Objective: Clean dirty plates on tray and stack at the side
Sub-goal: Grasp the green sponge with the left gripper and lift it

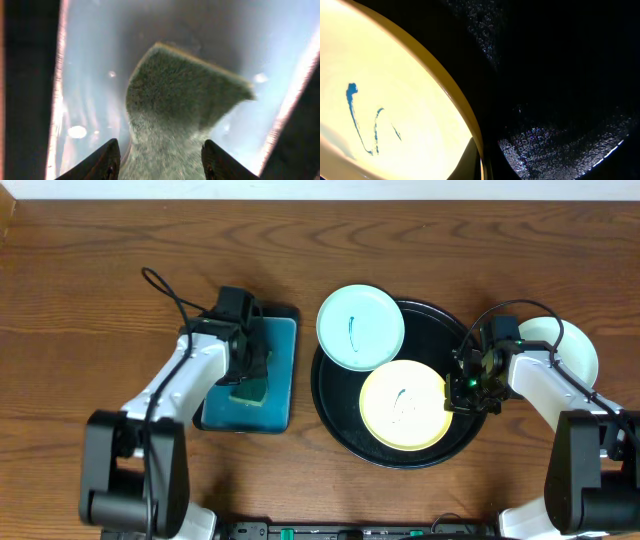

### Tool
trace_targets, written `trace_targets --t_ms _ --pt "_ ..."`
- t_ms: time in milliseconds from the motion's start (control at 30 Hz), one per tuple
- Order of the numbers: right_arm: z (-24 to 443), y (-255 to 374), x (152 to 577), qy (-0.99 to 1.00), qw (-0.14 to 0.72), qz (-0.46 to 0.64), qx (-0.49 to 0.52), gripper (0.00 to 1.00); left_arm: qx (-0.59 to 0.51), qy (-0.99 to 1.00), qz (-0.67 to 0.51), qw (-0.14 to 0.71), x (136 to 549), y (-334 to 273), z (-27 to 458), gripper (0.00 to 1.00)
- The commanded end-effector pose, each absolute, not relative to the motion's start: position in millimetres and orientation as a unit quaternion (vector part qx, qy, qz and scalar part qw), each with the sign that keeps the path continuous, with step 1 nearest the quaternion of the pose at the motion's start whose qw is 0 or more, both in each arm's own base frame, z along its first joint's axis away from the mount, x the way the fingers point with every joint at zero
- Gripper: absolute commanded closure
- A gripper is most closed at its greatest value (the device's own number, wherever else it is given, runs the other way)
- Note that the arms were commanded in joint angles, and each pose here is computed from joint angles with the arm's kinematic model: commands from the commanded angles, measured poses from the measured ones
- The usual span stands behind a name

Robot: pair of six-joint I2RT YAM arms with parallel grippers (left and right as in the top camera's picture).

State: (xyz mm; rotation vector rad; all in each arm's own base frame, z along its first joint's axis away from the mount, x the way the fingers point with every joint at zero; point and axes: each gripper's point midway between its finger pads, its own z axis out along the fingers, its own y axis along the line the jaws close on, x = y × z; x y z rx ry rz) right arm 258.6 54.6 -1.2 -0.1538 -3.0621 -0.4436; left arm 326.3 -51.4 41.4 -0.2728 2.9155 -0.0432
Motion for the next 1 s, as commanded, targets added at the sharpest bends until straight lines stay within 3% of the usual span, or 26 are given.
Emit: trace_targets --t_ms 0,500,867,967 --pt "-14.9 51.5 244.6 -0.991 0.049 -0.118 -0.047 0.99 -0.085 0.988 -0.044 0.119 331.4 -61.1 54.9 0.46" --pt "-14.9 51.5 244.4 -0.991 0.049 -0.118 -0.047 0.99 -0.086 0.994 -0.030 0.064 306.2 -57.2 0.3 0.51" --pt "-14.9 51.5 244.5 -0.991 0.049 -0.118 -0.047 0.99 -0.086 0.993 -0.030 0.068 310.9 -57.4 -6.2 0.92" --pt "-14.9 51.5 244.4 -0.991 0.049 -0.117 -0.047 0.99 -0.086 0.993 -0.031 0.069 311.3 -57.6 -5.3 0.92"
